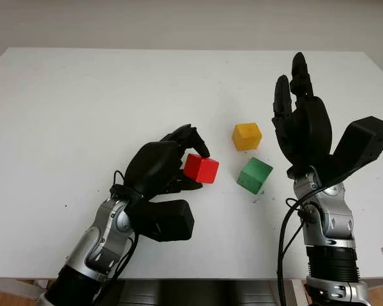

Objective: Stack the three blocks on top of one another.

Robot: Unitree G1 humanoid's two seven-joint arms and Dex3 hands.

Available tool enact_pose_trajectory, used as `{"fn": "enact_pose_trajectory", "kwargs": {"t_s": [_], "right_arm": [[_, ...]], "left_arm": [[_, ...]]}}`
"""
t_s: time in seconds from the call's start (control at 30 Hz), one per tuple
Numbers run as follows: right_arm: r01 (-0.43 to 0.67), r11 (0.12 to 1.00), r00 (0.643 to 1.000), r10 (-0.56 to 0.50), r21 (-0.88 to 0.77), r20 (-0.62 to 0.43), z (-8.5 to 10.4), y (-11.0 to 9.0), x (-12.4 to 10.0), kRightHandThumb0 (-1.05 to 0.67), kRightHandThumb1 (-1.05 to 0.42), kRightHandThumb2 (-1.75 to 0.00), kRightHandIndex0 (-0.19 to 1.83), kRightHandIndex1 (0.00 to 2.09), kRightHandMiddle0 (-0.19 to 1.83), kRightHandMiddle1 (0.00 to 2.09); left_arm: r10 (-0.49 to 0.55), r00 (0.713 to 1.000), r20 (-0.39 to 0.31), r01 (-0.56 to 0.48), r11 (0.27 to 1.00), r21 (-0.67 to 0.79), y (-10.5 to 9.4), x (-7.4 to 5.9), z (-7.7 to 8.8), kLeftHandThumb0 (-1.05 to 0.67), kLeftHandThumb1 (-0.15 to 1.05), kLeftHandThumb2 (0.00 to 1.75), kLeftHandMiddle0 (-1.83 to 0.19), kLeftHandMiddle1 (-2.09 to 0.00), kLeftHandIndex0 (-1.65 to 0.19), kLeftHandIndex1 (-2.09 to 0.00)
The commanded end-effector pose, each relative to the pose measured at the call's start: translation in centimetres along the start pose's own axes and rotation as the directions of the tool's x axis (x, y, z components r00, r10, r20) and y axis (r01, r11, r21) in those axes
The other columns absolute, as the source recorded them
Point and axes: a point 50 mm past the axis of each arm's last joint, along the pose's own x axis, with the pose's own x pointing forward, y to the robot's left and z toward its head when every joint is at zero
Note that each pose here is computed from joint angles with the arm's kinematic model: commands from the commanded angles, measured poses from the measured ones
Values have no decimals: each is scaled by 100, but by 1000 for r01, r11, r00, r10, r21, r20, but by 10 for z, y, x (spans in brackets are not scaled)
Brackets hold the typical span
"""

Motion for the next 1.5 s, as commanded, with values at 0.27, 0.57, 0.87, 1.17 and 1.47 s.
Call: {"fn": "enact_pose_trajectory", "kwargs": {"t_s": [0.27, 0.57, 0.87, 1.17, 1.47], "right_arm": [[-1, 1000, 1000, 2, -18, 19, 6, -3, -2, -67, -105, -52, -19, 2, -19, 3], [1, 1000, 1000, 0, -18, 18, 5, -3, -2, -68, -105, -52, -19, 3, -19, 3], [-3, 1000, 1000, 3, -11, 15, 5, -4, -2, -69, -105, -51, -19, 2, -19, 3], [-1, 1000, 1000, 1, -20, 12, 5, -3, -1, -68, -105, -52, -19, 3, -19, 4], [0, 1000, 1000, 1, -24, 11, 5, -3, -2, -68, -105, -51, -19, 3, -19, 3]], "left_arm": [[10, 996, -92, -8, 1000, 27, -4, -3, -12, -28, 101, 5, -18, -7, -27, -170], [100, 987, -125, -92, 993, 73, 0, -1, -12, -29, 105, 8, -15, -5, -18, -179], [81, 985, -154, -68, 994, 88, 3, 0, -13, -34, 105, 12, -13, -5, -11, -118], [14, 994, -111, -12, 1000, 20, 6, -1, -10, -51, 105, 20, 8, -2, 9, -12], [27, 998, 57, -22, 996, -85, 21, -4, -3, -74, 105, 18, 19, 0, 19, 0]]}}
